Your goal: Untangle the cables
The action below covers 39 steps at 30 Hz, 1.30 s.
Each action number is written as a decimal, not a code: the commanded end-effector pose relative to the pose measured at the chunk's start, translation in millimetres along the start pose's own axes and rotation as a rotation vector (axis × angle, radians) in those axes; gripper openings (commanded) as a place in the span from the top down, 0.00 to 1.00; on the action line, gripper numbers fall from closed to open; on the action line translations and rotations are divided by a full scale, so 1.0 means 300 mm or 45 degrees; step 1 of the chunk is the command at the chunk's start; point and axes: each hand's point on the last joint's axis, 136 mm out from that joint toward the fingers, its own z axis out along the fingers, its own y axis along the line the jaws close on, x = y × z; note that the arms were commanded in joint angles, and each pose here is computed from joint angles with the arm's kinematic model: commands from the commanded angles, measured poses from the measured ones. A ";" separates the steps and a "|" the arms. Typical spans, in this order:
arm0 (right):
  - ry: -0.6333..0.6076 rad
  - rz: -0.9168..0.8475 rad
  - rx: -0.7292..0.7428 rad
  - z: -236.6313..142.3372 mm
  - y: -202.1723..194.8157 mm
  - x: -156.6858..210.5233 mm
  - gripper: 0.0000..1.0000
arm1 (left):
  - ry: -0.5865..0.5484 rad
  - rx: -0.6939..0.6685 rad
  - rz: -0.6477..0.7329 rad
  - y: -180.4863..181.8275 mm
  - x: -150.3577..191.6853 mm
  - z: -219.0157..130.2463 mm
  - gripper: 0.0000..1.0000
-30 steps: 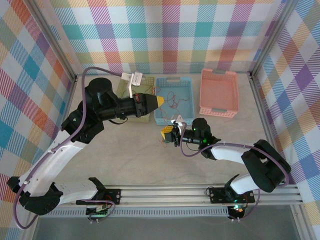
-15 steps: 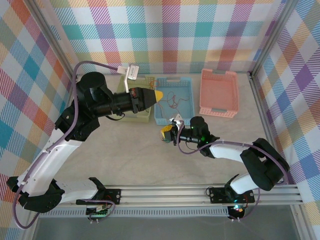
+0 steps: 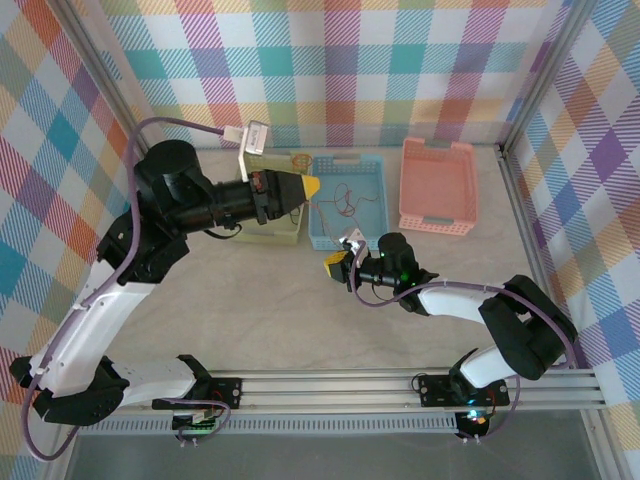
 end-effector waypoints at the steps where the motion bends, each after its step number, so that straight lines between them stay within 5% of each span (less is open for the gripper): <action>1: -0.002 -0.009 -0.004 0.013 0.005 -0.017 0.88 | -0.044 0.048 0.069 -0.076 -0.029 -0.046 1.00; 39: 0.037 0.013 0.027 0.014 -0.010 0.006 0.88 | -0.291 0.107 0.248 -0.298 -0.176 -0.253 1.00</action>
